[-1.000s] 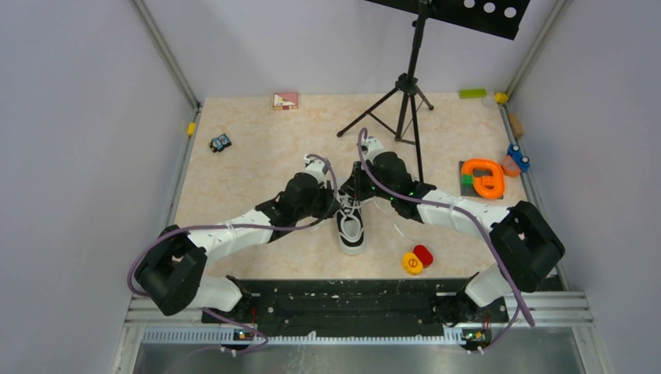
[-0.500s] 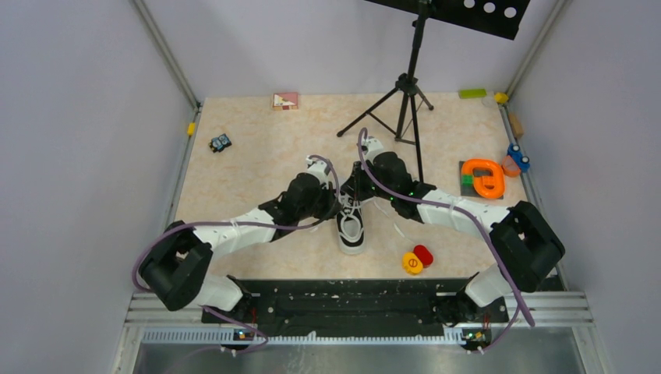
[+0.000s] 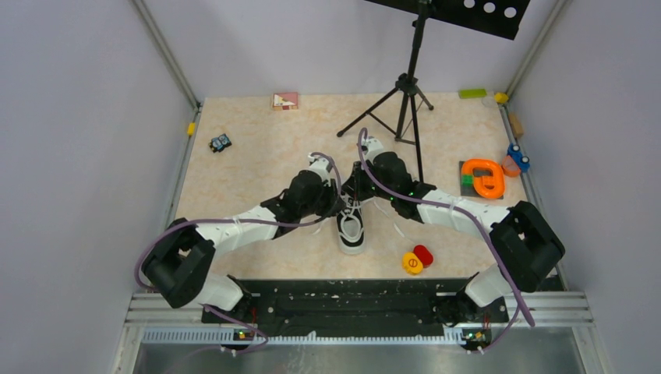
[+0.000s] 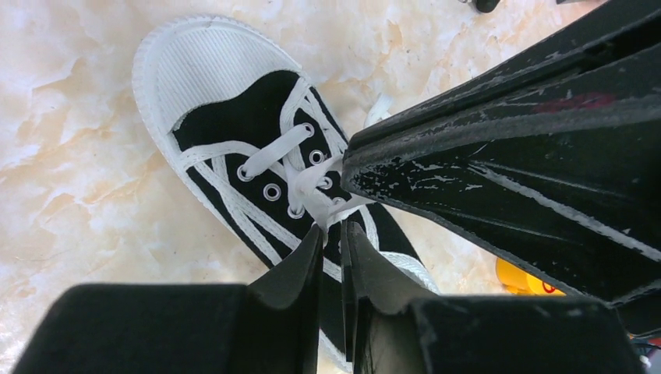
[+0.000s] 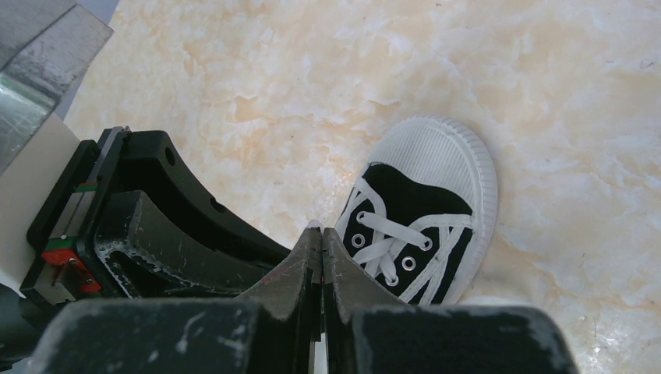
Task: Tie the shoes
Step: Wrap the shoelace around the shoelace.
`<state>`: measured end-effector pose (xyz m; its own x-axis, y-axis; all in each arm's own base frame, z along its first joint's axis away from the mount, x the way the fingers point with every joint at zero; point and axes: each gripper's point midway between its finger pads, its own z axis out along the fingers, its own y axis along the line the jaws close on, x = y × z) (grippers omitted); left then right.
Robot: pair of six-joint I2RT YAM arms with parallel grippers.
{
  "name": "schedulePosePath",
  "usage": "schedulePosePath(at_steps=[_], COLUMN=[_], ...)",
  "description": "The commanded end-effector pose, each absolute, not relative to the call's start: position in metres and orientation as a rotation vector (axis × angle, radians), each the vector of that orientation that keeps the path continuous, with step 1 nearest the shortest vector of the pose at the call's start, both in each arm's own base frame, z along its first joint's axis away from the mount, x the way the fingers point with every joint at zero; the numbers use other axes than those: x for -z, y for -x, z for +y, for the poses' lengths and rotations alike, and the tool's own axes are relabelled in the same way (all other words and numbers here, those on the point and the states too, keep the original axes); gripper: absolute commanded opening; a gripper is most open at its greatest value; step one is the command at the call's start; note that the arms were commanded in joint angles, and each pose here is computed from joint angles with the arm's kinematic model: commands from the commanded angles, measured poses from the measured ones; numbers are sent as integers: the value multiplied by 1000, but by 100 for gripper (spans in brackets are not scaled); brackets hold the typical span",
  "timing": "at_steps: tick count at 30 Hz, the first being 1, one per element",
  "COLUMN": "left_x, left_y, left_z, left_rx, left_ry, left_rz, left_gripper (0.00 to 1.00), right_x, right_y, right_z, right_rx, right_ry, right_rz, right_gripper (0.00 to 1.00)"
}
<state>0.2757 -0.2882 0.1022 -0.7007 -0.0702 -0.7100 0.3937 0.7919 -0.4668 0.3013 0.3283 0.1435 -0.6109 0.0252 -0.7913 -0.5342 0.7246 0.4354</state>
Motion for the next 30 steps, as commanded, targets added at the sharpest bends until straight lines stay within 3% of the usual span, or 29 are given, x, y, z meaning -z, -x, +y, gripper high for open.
schedulePosePath(at_steps=[1, 11, 25, 30], left_x=[-125, -123, -124, -122], left_y=[-286, -288, -291, -291], left_z=[-303, -303, -307, -308], left_rx=[841, 832, 843, 849], left_ry=[-254, -253, -248, -247], left_rz=[2144, 2148, 2142, 2146], left_gripper=[21, 30, 30, 26], right_x=[-163, -163, -163, -164], right_y=[-301, -302, -302, -302], right_z=[338, 338, 338, 338], right_rx=[-895, -894, -894, -892], right_ry=[389, 392, 396, 394], right_rz=[2022, 2022, 2023, 2024], right_gripper=[0, 0, 0, 0])
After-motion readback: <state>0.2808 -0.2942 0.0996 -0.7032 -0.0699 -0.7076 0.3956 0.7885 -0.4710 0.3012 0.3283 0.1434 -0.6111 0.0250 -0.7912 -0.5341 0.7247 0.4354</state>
